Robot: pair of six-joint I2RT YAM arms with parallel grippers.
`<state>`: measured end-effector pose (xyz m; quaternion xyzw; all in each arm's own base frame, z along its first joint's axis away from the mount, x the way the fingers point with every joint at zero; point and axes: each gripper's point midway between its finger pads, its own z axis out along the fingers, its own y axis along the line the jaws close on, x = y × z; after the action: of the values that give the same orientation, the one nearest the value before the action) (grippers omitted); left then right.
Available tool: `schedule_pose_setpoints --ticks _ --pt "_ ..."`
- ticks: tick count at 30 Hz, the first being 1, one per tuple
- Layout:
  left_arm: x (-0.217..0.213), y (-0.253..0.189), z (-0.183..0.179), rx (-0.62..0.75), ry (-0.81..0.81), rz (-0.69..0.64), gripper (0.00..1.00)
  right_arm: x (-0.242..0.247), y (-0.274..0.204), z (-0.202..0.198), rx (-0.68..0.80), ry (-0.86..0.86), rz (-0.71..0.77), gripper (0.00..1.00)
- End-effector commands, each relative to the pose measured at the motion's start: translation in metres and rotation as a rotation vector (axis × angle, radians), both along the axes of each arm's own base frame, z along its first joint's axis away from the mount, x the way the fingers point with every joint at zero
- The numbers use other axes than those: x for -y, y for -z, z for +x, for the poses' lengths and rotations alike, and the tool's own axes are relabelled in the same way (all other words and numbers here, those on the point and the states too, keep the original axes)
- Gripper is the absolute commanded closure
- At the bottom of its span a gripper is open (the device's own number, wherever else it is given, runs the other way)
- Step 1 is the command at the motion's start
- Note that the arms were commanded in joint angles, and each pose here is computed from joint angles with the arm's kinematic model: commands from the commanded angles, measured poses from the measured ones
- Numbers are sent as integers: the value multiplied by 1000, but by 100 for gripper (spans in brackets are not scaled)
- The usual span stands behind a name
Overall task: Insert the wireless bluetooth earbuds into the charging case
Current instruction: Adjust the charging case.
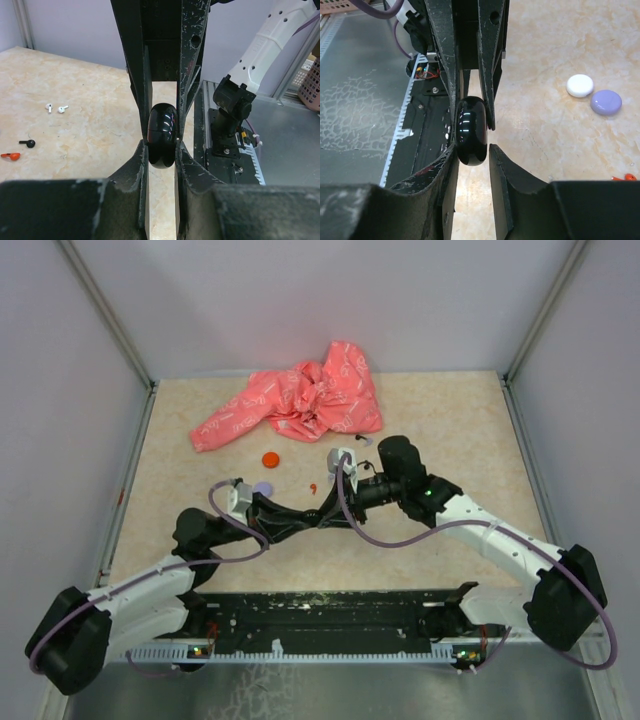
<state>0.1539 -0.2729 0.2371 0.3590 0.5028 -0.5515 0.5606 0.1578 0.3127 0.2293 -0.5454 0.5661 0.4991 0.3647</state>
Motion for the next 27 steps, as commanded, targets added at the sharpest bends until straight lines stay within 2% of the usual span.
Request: schedule_pose_setpoints --ticks 1,5,13,19,27 --pt "-2 -6 -1 16 -1 -32 100 -6 -24 2 57 -29 74 71" --pt "-2 -5 -1 11 0 -28 99 -6 -24 3 52 -25 69 77" --pt "2 4 -1 8 24 33 70 -2 -19 3 35 -17 16 97" --pt "4 6 -4 21 50 63 52 -1 -13 2 7 -26 -31 100" --pt "6 8 -4 25 72 78 48 -2 -8 3 -7 -27 -88 100"
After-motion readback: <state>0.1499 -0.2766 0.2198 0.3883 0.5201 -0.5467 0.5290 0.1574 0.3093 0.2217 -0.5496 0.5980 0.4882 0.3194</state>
